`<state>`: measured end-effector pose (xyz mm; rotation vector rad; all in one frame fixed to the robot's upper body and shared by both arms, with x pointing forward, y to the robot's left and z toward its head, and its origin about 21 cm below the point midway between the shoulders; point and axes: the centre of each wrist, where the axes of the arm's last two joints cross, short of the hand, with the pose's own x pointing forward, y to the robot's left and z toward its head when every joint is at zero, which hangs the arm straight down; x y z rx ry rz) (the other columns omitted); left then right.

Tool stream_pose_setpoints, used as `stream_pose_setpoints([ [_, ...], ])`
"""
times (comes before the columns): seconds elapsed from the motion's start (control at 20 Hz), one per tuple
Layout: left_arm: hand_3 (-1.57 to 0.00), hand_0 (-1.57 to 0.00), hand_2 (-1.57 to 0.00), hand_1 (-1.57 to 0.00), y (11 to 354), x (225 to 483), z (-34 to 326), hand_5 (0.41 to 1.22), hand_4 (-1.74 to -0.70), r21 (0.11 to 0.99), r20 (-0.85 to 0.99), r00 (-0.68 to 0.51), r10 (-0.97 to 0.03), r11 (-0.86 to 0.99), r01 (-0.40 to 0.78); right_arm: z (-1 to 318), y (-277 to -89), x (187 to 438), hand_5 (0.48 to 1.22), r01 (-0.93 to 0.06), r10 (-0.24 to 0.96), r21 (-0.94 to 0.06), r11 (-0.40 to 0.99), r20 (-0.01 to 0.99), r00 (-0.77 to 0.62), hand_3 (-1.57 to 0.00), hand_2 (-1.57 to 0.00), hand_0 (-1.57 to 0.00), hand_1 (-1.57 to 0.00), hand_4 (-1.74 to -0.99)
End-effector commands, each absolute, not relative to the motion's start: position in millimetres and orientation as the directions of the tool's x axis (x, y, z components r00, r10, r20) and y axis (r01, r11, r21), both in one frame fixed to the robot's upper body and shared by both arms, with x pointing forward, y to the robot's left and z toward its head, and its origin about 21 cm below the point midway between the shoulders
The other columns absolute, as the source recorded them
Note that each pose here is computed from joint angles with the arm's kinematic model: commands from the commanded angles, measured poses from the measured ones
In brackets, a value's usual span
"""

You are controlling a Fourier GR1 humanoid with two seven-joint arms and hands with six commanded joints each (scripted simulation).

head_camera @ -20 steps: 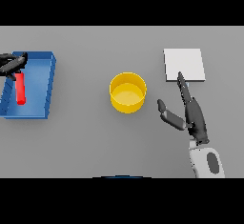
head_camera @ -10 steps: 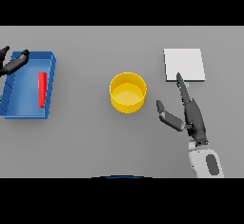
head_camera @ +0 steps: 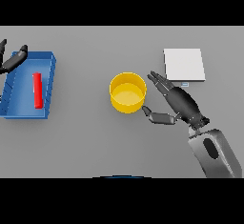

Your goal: Pick up the red beaker and tilt it to pour out 1 green nut into yellow bowl. Pick up the yellow bowl and place it on the metallic measuring scale.

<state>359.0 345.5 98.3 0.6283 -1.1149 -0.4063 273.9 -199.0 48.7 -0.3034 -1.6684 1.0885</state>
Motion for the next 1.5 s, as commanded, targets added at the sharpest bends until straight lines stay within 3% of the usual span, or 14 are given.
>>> stream_pose_setpoints([
  [0.0, 0.00, -0.01, -0.01, -0.01, 347.3, 358.6, 97.6, 0.664, -0.72, 0.653, 0.696, 0.398, -0.598, 0.757, -0.005, 52.6, -196.4, 278.1, 0.701, -0.324, 0.683, -0.821, 0.469, 0.570, -0.456, 0.00, 0.00, 0.00, 0.00, -1.220],
  [0.2, 0.00, 0.00, 0.00, 0.00, 346.2, 358.2, 96.9, 0.672, -0.71, 0.649, 0.697, 0.398, -0.597, 0.761, 0.005, 62.9, -172.0, 294.7, 0.703, -0.319, 0.693, -0.936, 0.150, 0.329, -0.642, 0.00, 0.00, 0.00, 0.00, -1.228],
  [0.45, 0.00, 0.00, 0.00, 0.00, 345.1, 358.0, 97.4, 0.684, -0.72, 0.632, 0.708, 0.398, -0.583, 0.775, 0.009, 72.9, -157.0, 319.7, 0.705, -0.316, 0.650, -0.944, -0.094, 0.183, -0.738, 0.00, 0.00, 0.00, 0.00, -1.212],
  [0.85, 0.00, 0.00, 0.00, 0.00, 347.4, 355.9, 98.2, 0.687, -0.72, 0.623, 0.718, 0.389, -0.577, 0.782, 0.010, 61.0, -127.3, 343.2, 0.705, -0.337, 0.631, -0.883, -0.326, 0.062, -0.774, 0.00, 0.00, 0.00, 0.00, -1.239],
  [1.05, 0.00, 0.00, 0.00, 0.00, 353.3, 353.9, 95.9, 0.682, -0.72, 0.626, 0.716, 0.395, -0.576, 0.780, 0.004, 55.9, -121.9, 348.8, 0.727, -0.355, 0.614, -0.842, -0.407, 0.035, -0.788, 0.00, 0.00, 0.00, 0.00, -1.270],
  [1.3, 0.00, 0.00, 0.00, 0.00, 352.9, 349.1, 95.7, 0.686, -0.72, 0.615, 0.730, 0.380, -0.568, 0.788, -0.003, 52.2, -106.4, 352.7, 0.763, -0.388, 0.632, -0.826, -0.409, 0.051, -0.773, 0.00, 0.00, 0.00, 0.00, -1.305],
  [1.4, 0.00, 0.00, 0.00, 0.00, 353.2, 350.3, 96.4, 0.686, -0.71, 0.620, 0.725, 0.383, -0.572, 0.784, -0.002, 52.4, -109.7, 353.2, 0.810, -0.415, 0.656, -0.818, -0.398, 0.063, -0.752, -0.04, -0.02, 0.00, -0.02, -1.336],
  [1.45, 0.00, 0.00, 0.00, 0.00, 354.2, 348.8, 96.1, 0.689, -0.71, 0.618, 0.729, 0.376, -0.572, 0.786, -0.003, 54.1, -107.3, 353.2, 0.842, -0.420, 0.658, -0.812, -0.406, 0.059, -0.751, -0.10, -0.09, -0.11, -0.10, -1.360],
])
